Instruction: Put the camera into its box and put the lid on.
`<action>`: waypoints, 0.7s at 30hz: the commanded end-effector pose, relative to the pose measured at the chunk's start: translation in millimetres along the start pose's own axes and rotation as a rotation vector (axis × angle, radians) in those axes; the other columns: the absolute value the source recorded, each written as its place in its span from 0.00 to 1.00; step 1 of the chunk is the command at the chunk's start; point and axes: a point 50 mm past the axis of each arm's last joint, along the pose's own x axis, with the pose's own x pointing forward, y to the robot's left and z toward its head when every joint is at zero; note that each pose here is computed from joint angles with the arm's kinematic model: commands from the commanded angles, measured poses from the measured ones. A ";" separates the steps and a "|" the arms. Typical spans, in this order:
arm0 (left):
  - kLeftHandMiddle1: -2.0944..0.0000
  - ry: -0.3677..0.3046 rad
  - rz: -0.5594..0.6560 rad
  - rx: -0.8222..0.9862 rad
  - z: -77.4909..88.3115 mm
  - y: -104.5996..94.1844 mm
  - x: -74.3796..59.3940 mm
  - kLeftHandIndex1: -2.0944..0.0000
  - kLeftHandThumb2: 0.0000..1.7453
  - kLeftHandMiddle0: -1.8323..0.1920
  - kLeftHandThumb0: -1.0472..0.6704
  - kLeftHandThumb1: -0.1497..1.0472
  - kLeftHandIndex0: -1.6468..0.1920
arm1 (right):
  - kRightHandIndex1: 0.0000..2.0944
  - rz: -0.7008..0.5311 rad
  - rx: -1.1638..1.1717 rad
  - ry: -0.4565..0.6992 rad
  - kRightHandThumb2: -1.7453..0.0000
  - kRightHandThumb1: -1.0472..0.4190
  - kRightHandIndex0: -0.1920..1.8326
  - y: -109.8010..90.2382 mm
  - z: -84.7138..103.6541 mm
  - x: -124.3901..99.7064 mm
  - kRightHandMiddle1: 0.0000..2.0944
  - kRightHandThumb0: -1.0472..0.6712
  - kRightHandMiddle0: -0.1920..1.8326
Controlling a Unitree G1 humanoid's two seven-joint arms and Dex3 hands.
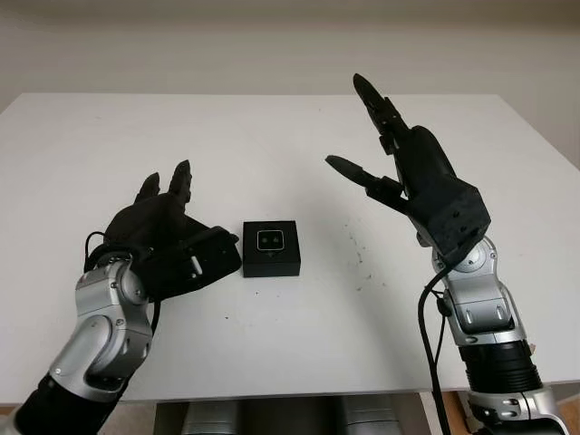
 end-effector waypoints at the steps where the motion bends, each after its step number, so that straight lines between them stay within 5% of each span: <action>1: 1.00 0.013 0.000 0.038 0.5 -2.7 0.4 1.00 0.24 1.00 0.00 1.00 1.00 | 0.03 -0.025 0.010 -0.014 0.94 0.00 0.10 -4.8 3.7 -0.1 0.05 0.25 0.13; 21: 1.00 0.099 -0.010 0.156 -15.7 -5.9 8.9 1.00 0.07 1.00 0.04 1.00 1.00 | 0.03 -0.045 0.036 -0.022 0.95 0.00 0.11 -7.1 0.1 -4.8 0.04 0.26 0.13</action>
